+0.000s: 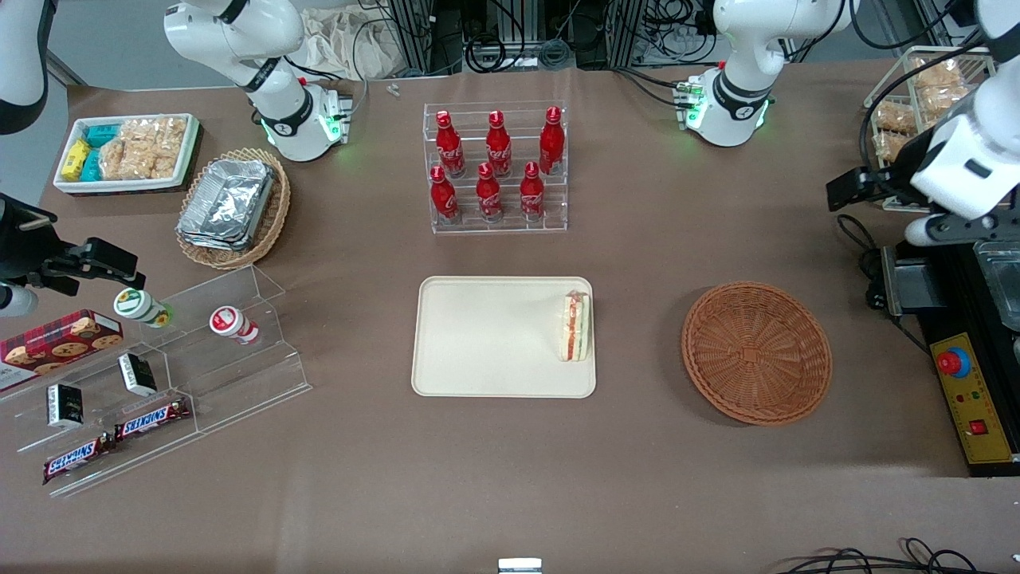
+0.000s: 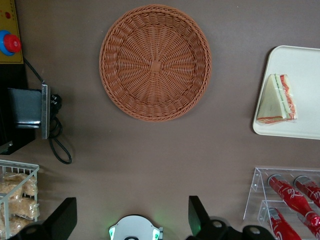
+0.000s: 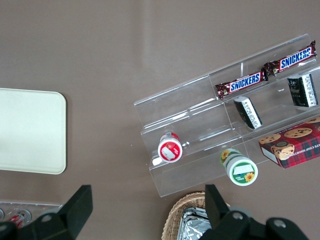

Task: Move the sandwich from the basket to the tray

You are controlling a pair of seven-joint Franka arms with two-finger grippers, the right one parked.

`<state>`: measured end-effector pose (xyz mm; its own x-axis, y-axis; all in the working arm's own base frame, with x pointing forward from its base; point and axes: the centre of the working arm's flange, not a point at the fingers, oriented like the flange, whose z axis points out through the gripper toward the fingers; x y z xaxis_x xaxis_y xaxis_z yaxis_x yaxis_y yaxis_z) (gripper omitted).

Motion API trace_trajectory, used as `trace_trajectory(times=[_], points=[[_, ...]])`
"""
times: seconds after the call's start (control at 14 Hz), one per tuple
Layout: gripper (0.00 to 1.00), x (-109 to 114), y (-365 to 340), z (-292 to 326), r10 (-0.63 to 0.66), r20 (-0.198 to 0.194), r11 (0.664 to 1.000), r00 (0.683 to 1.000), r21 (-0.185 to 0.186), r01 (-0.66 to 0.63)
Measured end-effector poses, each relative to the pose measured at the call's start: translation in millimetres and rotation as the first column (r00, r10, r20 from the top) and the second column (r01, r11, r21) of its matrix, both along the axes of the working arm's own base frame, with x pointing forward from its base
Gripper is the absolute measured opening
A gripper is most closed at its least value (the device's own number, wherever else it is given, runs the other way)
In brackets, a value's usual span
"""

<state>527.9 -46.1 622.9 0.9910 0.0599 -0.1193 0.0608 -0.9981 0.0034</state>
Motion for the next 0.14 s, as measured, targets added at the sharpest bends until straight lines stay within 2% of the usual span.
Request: trace_trajectory(times=[0.14], points=[[1.0, 0.9, 0.6, -0.9, -0.024, 0.0, 1.0, 1.0, -0.004, 0.024]])
